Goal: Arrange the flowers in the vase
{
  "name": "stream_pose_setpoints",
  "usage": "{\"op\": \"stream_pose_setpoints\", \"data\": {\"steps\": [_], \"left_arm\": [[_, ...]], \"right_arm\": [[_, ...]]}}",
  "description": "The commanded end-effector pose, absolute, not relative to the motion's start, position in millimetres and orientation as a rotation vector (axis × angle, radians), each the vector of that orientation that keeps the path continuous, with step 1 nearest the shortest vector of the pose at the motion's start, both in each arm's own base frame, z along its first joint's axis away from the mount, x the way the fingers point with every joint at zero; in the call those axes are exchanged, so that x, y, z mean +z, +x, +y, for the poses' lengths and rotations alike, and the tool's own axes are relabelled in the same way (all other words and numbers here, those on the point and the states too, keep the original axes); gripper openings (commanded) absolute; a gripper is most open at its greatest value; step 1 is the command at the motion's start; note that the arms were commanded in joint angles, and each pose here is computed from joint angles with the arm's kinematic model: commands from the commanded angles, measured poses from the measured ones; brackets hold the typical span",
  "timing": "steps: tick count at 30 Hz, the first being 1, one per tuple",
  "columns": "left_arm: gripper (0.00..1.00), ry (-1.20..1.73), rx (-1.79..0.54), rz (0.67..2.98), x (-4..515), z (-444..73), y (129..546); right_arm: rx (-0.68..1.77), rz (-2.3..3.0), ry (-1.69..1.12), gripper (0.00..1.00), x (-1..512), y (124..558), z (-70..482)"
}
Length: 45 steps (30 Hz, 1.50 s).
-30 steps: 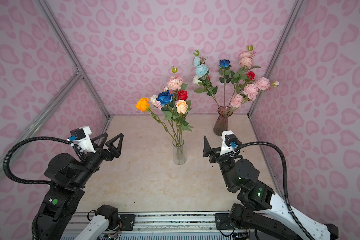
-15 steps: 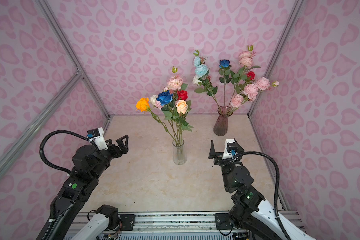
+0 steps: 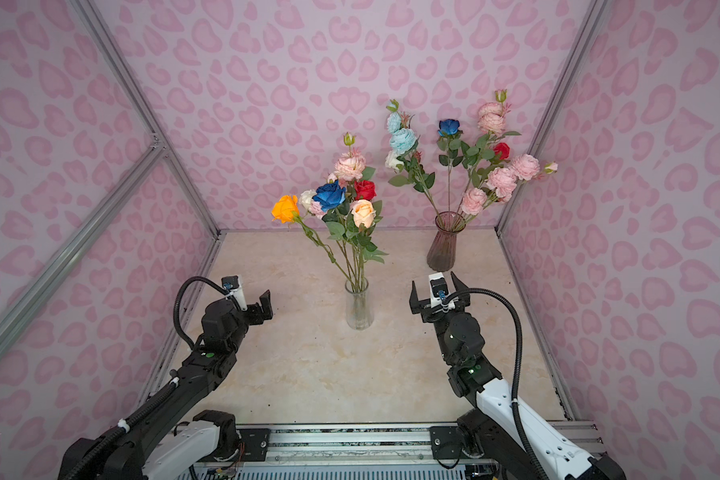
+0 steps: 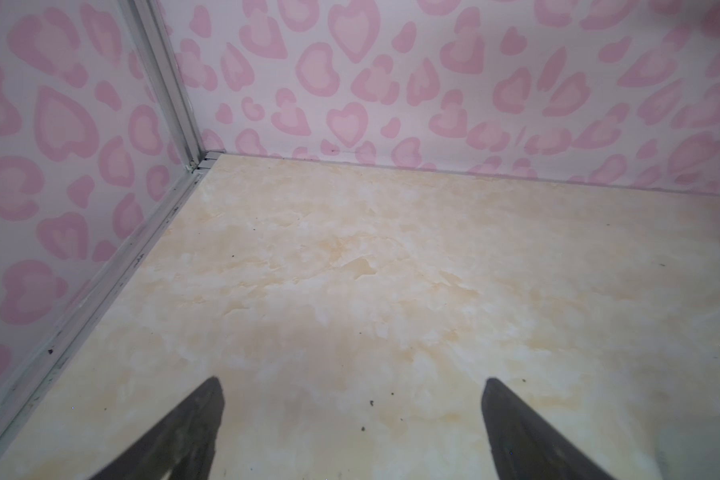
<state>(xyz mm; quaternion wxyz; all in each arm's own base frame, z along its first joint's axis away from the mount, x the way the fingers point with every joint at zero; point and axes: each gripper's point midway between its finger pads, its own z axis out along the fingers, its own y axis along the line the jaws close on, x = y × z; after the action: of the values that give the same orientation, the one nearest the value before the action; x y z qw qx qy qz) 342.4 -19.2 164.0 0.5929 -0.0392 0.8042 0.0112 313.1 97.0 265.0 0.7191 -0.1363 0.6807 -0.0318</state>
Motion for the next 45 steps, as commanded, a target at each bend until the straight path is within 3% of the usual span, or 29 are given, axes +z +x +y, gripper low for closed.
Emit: {"op": "stream_pose_setpoints", "data": {"steps": [1,12,29,34,45], "left_arm": [[0.98,-0.124,0.197,1.685,190.1,7.9,347.7],[0.98,-0.084,0.047,1.772,120.7,12.7,376.8],[0.98,-0.064,-0.010,1.830,115.4,12.1,388.4],[0.98,-0.065,-0.010,1.829,115.8,12.5,388.5],[0.98,-0.064,-0.010,1.830,115.4,12.2,388.4]], "right_arm": [[-0.053,1.475,-0.406,0.99,259.5,311.8,109.4],[-0.085,1.516,-0.410,0.99,231.4,309.5,94.5],[-0.106,1.604,-0.531,0.99,161.5,326.7,90.0],[-0.110,1.670,-0.348,1.00,122.0,333.0,57.3],[-0.282,1.759,0.095,1.00,107.5,365.4,-13.6]]}}
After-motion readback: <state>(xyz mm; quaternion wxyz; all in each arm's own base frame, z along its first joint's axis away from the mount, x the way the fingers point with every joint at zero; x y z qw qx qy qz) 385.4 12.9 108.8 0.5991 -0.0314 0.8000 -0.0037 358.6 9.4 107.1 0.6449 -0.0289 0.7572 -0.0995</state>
